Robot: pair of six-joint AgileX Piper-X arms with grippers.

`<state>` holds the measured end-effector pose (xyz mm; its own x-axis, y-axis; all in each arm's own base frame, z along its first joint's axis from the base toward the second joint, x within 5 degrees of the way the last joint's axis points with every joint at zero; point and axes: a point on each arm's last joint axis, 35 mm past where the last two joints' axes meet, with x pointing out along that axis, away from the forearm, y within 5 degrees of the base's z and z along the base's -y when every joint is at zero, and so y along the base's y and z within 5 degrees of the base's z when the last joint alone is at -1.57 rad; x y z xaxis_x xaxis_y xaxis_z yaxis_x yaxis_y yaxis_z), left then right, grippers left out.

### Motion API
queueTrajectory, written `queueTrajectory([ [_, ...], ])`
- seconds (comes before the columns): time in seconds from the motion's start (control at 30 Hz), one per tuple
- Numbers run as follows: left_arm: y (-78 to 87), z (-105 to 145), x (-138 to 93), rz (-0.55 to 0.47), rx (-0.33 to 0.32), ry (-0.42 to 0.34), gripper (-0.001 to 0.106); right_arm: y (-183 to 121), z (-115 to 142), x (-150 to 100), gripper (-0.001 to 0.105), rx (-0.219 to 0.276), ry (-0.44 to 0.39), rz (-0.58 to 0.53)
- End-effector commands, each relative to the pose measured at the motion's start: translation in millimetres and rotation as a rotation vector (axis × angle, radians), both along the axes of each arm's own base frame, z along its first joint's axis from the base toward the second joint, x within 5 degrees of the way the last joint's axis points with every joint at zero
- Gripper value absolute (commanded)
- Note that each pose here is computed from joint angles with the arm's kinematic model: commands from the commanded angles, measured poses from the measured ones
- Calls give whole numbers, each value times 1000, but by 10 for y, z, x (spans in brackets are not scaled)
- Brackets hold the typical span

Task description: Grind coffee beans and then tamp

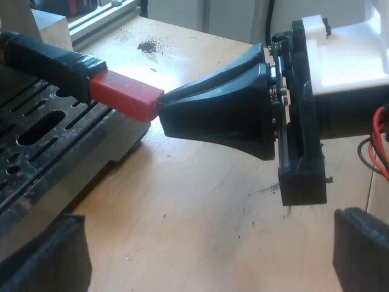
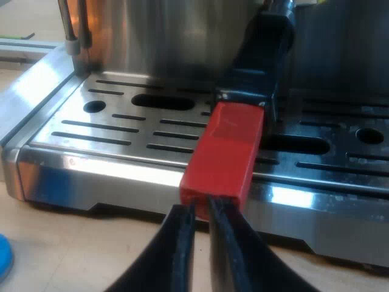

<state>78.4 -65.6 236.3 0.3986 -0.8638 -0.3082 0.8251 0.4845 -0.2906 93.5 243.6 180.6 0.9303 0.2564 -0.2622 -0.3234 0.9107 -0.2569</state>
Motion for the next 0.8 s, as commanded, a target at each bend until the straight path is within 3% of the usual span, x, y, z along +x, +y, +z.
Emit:
queueTrajectory([
  [0.03,-12,31,8,-3,-25,-2,82,-49,52,103,12,5,-66,-143],
  [0.2,-12,31,8,-3,-26,-1,82,-53,114,114,12,-46,-131,-200],
  [0.57,-12,31,8,-2,-27,1,82,-31,120,119,12,-29,-113,-147],
  [0.8,-13,37,10,-2,-30,-4,82,30,118,-33,12,-27,-114,-84],
])
